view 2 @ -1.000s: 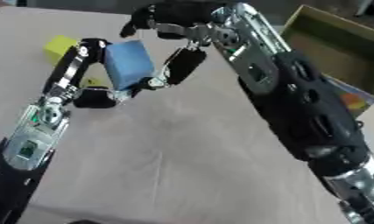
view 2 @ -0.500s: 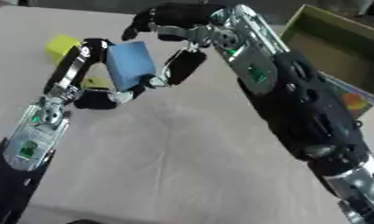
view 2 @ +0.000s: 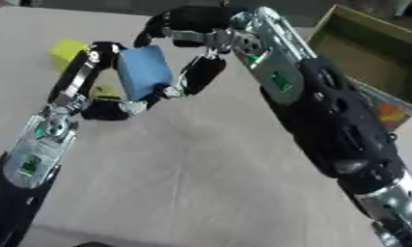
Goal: Pick up the objects with one hand, pass them to the other hand, and then place them into the box on the other side of the table.
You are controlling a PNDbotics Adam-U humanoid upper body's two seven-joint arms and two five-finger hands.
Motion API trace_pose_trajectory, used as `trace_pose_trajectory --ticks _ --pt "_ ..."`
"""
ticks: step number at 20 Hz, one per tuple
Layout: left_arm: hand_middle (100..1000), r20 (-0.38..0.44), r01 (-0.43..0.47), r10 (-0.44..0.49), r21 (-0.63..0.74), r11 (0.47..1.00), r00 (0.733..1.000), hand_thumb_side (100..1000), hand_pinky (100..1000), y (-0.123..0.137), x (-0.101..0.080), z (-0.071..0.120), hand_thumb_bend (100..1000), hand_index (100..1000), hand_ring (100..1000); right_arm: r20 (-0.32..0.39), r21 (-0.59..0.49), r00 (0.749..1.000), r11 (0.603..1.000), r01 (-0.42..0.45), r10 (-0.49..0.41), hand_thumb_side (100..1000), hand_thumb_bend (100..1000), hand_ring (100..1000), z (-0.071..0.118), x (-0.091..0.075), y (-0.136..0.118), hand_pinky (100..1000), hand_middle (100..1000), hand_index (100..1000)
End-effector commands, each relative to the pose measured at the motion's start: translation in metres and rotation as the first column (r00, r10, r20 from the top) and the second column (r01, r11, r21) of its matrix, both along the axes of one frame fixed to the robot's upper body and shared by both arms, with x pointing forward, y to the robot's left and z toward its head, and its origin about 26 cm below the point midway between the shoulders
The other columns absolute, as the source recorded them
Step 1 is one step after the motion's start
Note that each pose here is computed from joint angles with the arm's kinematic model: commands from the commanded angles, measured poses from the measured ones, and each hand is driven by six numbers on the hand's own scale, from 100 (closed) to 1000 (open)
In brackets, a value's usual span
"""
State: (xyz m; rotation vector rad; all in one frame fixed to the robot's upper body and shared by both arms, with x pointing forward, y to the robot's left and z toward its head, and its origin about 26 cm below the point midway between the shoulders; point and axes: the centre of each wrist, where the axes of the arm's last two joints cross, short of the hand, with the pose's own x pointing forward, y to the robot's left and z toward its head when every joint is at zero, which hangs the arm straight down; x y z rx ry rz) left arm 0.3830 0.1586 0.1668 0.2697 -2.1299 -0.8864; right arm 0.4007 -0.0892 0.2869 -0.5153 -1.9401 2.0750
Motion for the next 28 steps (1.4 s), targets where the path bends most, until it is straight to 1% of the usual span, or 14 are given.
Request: trace_pose_trajectory --ticks 1,4,10,12,13,14,15,16,17,18,22,24,27,28 --pt "481 0.047 0.015 -0.015 -0.006 1.0 0.999 100 567 -0.0019 -0.0019 0.0139 100 452 526 0.023 -0.004 1.0 1.0 -0.008 0.008 441 347 1000 0.0111 -0.0012 0.0018 983 824 899" --pt "480 0.05 0.014 -0.013 -0.014 1.0 0.999 100 567 -0.002 -0.0021 0.0141 100 452 525 0.014 -0.013 1.0 1.0 -0.006 0.006 436 339 1000 0.01 0.0003 0.0016 987 822 898" --pt "481 0.054 0.017 -0.016 -0.012 1.0 0.998 100 568 -0.0025 -0.0023 0.0146 100 452 526 -0.015 -0.004 1.0 1.0 -0.005 0.005 365 282 1000 0.0081 0.0021 0.0014 984 760 855" --pt "481 0.054 0.017 -0.017 -0.012 1.0 0.998 100 568 -0.0026 -0.0022 0.0145 100 453 526 -0.022 0.001 1.0 1.0 -0.002 0.002 328 268 1000 0.0079 0.0025 0.0013 976 725 827" --pt "481 0.054 0.018 -0.017 -0.012 1.0 0.998 100 568 -0.0027 -0.0022 0.0145 100 453 526 -0.026 0.006 1.0 1.0 -0.001 0.001 277 264 1000 0.0077 0.0026 0.0012 972 693 803" --pt "481 0.054 0.019 -0.018 -0.013 1.0 0.998 100 568 -0.0029 -0.0023 0.0145 100 453 526 -0.031 0.012 1.0 1.0 0.0 0.0 255 252 1000 0.0073 0.0028 0.0012 970 673 790" --pt "481 0.053 0.02 -0.019 -0.013 1.0 0.998 100 569 -0.0031 -0.0023 0.0144 100 454 526 -0.037 0.022 0.999 1.0 0.003 -0.002 189 199 1000 0.007 0.0031 0.0011 963 618 760" --pt "481 0.053 0.02 -0.02 -0.012 1.0 0.998 100 569 -0.0032 -0.0024 0.0145 100 454 526 -0.043 0.032 0.999 0.999 0.006 -0.005 166 176 1000 0.0067 0.0032 0.0012 961 596 746" --pt "481 0.053 0.021 -0.02 -0.011 1.0 0.998 100 570 -0.0033 -0.0024 0.0145 100 454 527 -0.05 0.044 0.999 0.999 0.009 -0.007 149 136 1000 0.0064 0.0034 0.0011 959 552 718" --pt "481 0.053 0.02 -0.02 -0.011 1.0 0.998 100 570 -0.0032 -0.0023 0.0145 100 455 527 -0.057 0.059 0.998 0.998 0.012 -0.009 139 112 1000 0.0061 0.0036 0.0011 955 536 699" --pt "484 0.046 0.011 -0.011 -0.012 1.0 0.999 100 573 -0.0022 -0.0016 0.0139 100 465 528 -0.079 0.106 0.997 0.994 0.019 -0.011 104 100 984 0.006 0.0035 0.0012 939 485 628" --pt "503 0.04 0.006 -0.005 -0.01 1.0 0.999 100 589 -0.0018 -0.001 0.0131 100 513 541 -0.085 0.121 0.996 0.992 0.018 -0.008 100 100 967 0.0063 0.003 0.0014 934 467 599" --pt "585 0.027 -0.019 0.018 0.004 1.0 0.999 100 661 0.0 0.0004 0.0116 100 698 611 -0.094 0.148 0.996 0.989 0.025 -0.012 100 100 937 0.0072 0.0028 0.0006 923 429 555" --pt "592 0.026 -0.031 0.031 0.011 0.999 0.999 100 665 0.0008 0.0008 0.0113 100 714 617 -0.096 0.158 0.995 0.987 0.028 -0.013 100 100 931 0.0076 0.0027 0.0003 920 421 546"
